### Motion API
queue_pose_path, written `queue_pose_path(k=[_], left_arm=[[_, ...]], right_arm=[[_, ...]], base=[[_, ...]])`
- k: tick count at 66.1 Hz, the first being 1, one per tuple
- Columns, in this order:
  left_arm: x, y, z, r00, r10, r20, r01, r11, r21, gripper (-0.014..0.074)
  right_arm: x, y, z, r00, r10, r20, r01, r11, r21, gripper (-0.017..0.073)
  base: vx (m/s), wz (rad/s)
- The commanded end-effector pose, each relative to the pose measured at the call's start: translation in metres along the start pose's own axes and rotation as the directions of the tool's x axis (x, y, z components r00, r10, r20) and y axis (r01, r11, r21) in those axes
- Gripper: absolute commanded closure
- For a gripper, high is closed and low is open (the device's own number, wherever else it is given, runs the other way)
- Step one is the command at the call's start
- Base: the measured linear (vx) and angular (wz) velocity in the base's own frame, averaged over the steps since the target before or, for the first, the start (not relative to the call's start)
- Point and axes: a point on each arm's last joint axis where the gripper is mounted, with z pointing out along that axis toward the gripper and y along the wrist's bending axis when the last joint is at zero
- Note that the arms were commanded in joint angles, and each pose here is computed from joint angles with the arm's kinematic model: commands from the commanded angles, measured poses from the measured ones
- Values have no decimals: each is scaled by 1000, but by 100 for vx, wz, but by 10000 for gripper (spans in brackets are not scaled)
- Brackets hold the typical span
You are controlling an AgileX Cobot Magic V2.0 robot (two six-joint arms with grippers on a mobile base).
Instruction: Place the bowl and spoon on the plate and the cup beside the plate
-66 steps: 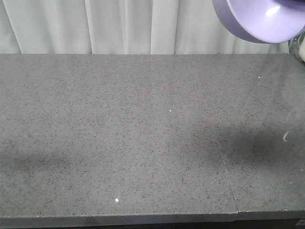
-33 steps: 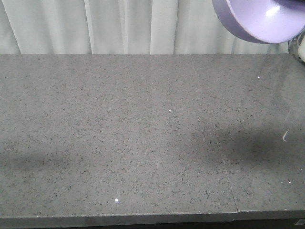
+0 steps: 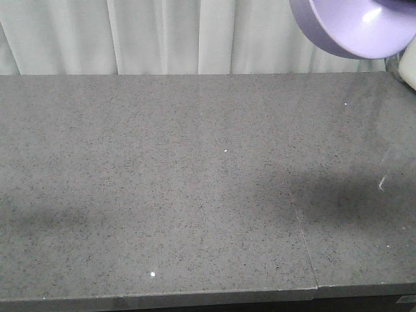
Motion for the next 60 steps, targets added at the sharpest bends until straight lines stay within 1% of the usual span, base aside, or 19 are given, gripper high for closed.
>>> queue_pose_path(k=[1,23,60], left_arm=[[-13,-2,-13,994,-13,107,11,1000,22,601],[-13,-2,-13,994,-13,107,11,1000,22,601],[-13,-2,-13,994,-13,107,11,1000,22,601]], right_arm=[[-15,11,-13,995,-13,98,14,1000,-5,569],[-15,11,-13,995,-13,98,14,1000,-5,569],[-15,11,-13,995,-13,98,14,1000,-5,569]], base=[[0,-5],[1,-10],[1,-20]])
